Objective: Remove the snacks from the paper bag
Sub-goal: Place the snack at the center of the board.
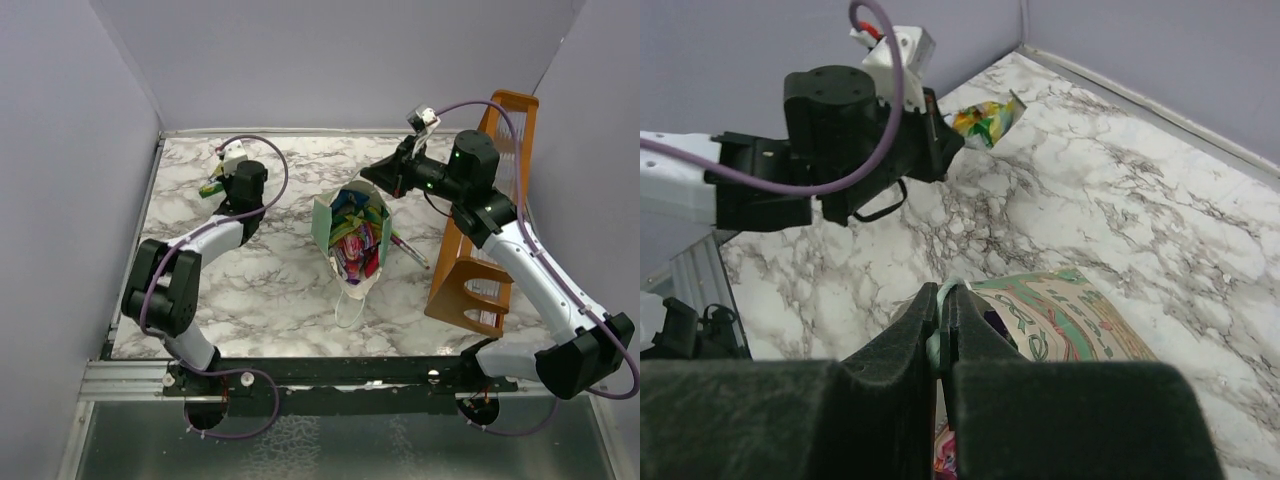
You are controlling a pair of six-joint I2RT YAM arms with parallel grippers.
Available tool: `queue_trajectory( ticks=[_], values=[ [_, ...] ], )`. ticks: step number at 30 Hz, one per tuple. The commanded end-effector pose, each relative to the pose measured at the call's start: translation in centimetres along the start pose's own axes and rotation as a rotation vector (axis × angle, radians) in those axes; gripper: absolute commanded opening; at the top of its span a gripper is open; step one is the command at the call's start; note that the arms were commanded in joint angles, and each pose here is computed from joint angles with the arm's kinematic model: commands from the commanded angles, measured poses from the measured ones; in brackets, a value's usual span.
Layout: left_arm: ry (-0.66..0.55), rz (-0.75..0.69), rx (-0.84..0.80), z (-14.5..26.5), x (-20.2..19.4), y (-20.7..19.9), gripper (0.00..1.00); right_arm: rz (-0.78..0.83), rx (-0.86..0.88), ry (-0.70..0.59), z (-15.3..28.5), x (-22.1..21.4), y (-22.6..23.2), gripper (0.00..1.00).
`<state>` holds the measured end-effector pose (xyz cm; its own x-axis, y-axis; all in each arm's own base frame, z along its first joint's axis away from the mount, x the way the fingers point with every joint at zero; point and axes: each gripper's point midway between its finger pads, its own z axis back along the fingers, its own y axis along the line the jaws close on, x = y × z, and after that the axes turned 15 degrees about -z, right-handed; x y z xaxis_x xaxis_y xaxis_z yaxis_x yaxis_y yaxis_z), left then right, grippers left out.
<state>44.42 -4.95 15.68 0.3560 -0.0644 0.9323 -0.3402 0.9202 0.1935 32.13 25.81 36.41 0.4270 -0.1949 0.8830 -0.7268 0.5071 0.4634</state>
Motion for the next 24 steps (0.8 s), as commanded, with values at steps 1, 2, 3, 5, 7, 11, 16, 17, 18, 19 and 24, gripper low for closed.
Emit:
queue_trajectory(
  ticks=[1,2,3,5,7,11,16,17,18,19,24],
  values=[
    [-0.186,-0.016,-0.023,-4.6,5.5,-0.9,0.00,0.038,0.020,-0.063,0.8,1.7,1.2,0.01],
    [-0.199,-0.033,-0.046,-5.6,5.6,-1.4,0.00,0.038,0.021,-0.062,0.8,1.6,1.2,0.01],
    [-0.224,-0.055,-0.069,-6.8,5.6,-1.9,0.00,0.039,0.020,-0.063,0.9,1.6,1.2,0.01],
    [-0.257,-0.076,-0.085,-8.7,5.2,-2.5,0.00,0.038,0.023,-0.066,0.8,1.7,1.2,0.02],
    [-0.264,-0.109,-0.119,-10.3,4.6,-3.3,0.00,0.034,0.031,-0.067,0.8,1.7,1.4,0.01],
    [-0.293,-0.146,-0.195,-12.1,3.3,-4.8,0.03,0.029,0.043,-0.058,0.7,1.6,1.6,0.01],
    [-0.222,-0.105,-0.212,-11.9,1.0,-4.7,0.47,0.028,0.038,-0.059,0.8,1.4,1.5,0.01],
    [-0.191,-0.068,-0.216,-11.5,0.8,-4.4,0.54,0.026,0.041,-0.057,0.8,1.4,1.5,0.01],
    [-0.156,-0.024,-0.229,-10.7,0.8,-4.2,0.69,0.027,0.043,-0.057,0.8,1.4,1.5,0.01],
    [-0.117,0.019,-0.243,-9.8,0.8,-4.0,0.85,0.025,0.045,-0.058,0.8,1.4,1.5,0.01],
    [0.065,0.274,-0.305,-3.5,-0.1,-2.3,0.93,0.015,0.065,-0.047,0.4,1.3,1.7,0.01]
  ],
)
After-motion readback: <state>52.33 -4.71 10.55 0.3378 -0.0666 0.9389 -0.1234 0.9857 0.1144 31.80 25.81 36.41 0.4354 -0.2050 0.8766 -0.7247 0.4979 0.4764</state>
